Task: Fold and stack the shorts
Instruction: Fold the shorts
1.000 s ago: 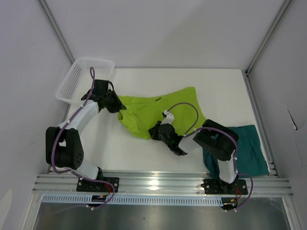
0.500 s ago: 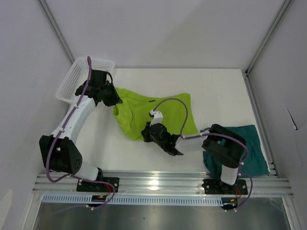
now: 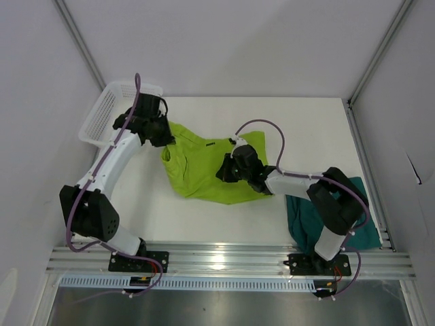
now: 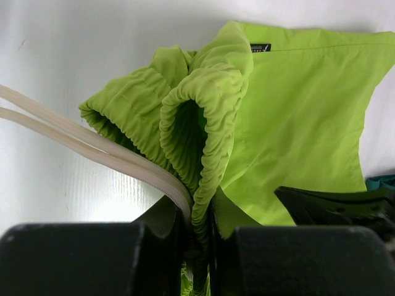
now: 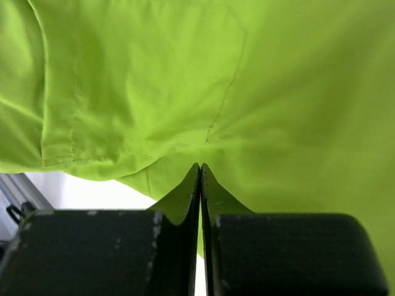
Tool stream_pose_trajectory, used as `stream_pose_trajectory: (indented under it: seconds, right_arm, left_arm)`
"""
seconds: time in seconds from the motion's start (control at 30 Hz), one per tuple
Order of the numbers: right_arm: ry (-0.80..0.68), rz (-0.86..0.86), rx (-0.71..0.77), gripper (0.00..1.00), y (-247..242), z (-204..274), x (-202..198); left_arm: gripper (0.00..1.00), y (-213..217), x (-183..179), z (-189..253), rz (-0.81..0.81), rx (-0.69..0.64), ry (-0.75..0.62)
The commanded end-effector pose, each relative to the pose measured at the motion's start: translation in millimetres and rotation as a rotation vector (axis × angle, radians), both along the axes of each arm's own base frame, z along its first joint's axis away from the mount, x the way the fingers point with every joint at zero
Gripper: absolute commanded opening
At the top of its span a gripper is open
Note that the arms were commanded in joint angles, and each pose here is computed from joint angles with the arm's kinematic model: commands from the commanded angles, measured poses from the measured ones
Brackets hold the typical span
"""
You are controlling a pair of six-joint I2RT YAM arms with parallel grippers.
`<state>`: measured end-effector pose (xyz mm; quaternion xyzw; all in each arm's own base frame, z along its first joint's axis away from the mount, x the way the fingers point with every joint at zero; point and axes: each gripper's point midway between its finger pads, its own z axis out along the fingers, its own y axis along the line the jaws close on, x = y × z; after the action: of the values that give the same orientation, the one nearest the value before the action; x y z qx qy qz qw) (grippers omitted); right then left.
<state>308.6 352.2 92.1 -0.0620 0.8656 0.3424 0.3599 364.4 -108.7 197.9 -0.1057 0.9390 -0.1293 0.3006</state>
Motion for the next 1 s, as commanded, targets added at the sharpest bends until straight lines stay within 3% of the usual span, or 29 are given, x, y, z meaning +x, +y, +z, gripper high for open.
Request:
stream_pose_trajectory:
  seconds: [0.0,0.17,0.43,0.53,0.7,0.97]
  right_arm:
    - [0.113,0.196,0.020,0.02,26.4,-8.6,-18.3]
    - [0.225,0.289,0.091,0.01,53.1,-22.2,-16.2]
    - [0.433,0.251,0.147,0.00,59.1,-65.0,-21.5]
    - [0.548,0.296,0.205,0.00,65.6,-73.1,-35.0]
    - [0.665,0.288,0.154,0.00,62.9,-95.4,-54.9]
    - [0.817,0.367,0.287,0.00,97.0,-108.4,-90.2]
  left_arm:
    - [0.00,-2.9,9.2,19.4,-0.023,0.041,-0.052]
    - [0.00,-5.3,12.6,27.5,-0.010,0.107,-0.054]
    - [0.00,-19.7,13.0,23.5,-0.026,0.155,-0.041]
    - [0.00,-25.0,12.4,19.2,-0.037,0.163,-0.040]
    - [0.00,-36.0,11.0,18.1,-0.062,0.172,-0.055]
    - [0.00,-54.9,-1.0,31.6,-0.120,0.197,-0.107]
